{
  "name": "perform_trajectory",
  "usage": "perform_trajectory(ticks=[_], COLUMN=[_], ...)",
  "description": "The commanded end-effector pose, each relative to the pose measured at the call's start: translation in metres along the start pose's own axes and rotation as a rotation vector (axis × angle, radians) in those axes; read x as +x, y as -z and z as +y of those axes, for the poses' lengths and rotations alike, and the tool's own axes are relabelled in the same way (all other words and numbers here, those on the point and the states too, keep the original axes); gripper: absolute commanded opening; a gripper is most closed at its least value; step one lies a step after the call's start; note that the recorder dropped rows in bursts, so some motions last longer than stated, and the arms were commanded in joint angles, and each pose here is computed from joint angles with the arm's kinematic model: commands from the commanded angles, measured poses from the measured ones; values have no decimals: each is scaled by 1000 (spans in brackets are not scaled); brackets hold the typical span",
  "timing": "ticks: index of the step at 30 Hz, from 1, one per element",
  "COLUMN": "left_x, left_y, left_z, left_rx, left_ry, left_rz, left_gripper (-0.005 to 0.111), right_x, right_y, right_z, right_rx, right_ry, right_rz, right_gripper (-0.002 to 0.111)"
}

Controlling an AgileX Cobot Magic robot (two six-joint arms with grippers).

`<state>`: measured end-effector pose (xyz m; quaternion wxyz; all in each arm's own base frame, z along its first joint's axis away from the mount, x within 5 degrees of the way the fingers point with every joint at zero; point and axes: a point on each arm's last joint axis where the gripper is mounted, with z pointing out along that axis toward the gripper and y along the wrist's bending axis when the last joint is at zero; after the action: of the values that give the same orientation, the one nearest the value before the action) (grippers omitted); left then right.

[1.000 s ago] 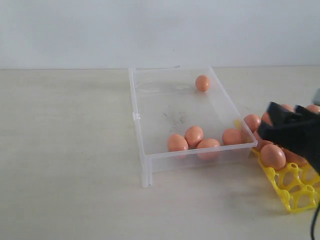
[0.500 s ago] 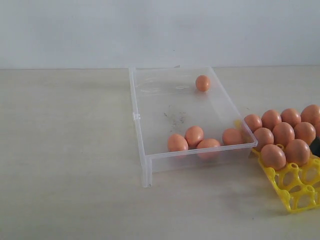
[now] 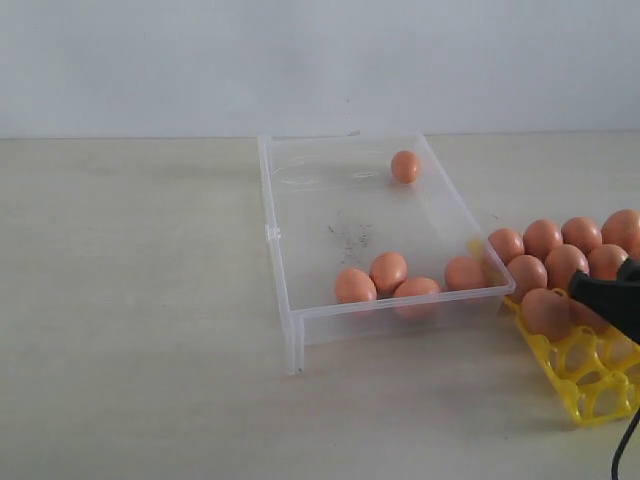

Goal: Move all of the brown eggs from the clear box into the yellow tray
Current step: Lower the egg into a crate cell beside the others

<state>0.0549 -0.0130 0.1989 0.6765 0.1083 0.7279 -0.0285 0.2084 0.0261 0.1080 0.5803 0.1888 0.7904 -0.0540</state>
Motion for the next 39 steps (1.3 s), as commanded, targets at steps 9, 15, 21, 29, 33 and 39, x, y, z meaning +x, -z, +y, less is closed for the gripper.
perform_trajectory(ticks=[9,15,21,29,33,39], left_x=[1,1,1,1,1,1], left_y=[0,0,0,0,0,0], left_z=[0,0,0,0,0,0], left_rx=[4,4,4,4,4,4], left_ry=[14,14,14,14,14,14], left_rz=[-7,-7,-7,-7,-7,-7], left_gripper=[78,78,78,78,78,78], right_x=[9,15,20,22,19,20], right_y=[-12,-42,-49,-56,-61,-61], right_z=[-4,5,7,36,49,51], right_rx=[98,69,40,-180,-261,-282], right_ry=[-21,-30,-30,-24,0,26], right_rz=[13,220,282,389,415,427], right_gripper=[0,0,0,0,0,0])
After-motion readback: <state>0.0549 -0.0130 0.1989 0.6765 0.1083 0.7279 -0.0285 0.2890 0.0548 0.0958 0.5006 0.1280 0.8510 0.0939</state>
